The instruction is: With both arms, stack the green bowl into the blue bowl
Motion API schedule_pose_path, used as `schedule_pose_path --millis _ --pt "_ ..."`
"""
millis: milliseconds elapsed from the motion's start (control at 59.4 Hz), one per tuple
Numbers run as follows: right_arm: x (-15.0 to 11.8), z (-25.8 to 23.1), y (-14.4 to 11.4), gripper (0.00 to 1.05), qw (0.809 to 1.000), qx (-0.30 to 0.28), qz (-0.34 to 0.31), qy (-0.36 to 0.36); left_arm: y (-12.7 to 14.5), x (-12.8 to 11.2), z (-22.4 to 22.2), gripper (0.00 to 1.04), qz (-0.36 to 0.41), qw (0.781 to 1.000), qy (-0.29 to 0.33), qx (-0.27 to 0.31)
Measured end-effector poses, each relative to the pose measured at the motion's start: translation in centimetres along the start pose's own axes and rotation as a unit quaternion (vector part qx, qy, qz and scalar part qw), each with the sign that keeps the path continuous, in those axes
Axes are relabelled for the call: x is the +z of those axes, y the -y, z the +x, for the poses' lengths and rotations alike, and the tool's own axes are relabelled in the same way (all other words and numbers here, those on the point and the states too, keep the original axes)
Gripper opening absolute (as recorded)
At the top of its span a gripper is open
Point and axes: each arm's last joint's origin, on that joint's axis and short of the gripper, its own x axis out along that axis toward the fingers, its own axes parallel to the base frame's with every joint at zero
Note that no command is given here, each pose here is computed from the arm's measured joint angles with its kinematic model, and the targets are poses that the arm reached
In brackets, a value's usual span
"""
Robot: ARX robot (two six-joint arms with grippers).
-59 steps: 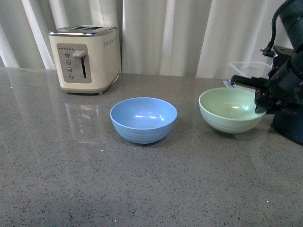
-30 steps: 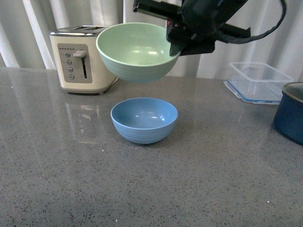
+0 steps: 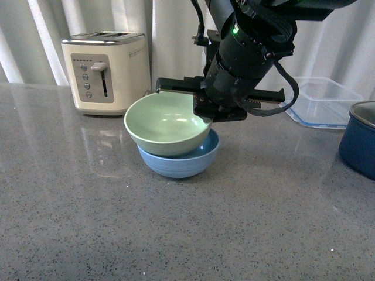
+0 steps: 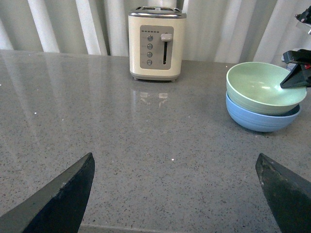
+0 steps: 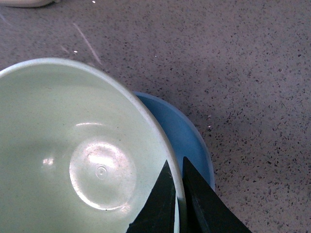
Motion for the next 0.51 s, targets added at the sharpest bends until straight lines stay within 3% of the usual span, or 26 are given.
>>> schedule_pose_path --millis 286,505 --pt "1.3 -2.2 0.8 0.43 0.999 0.036 0.023 0.019 0.0 0.0 0.0 0.98 0.0 1.0 0.0 0.0" --pt "1.9 -9.4 2.6 0.78 0.984 0.133 0.047 0.105 0.0 0.0 0.0 0.98 0.0 1.0 0.0 0.0"
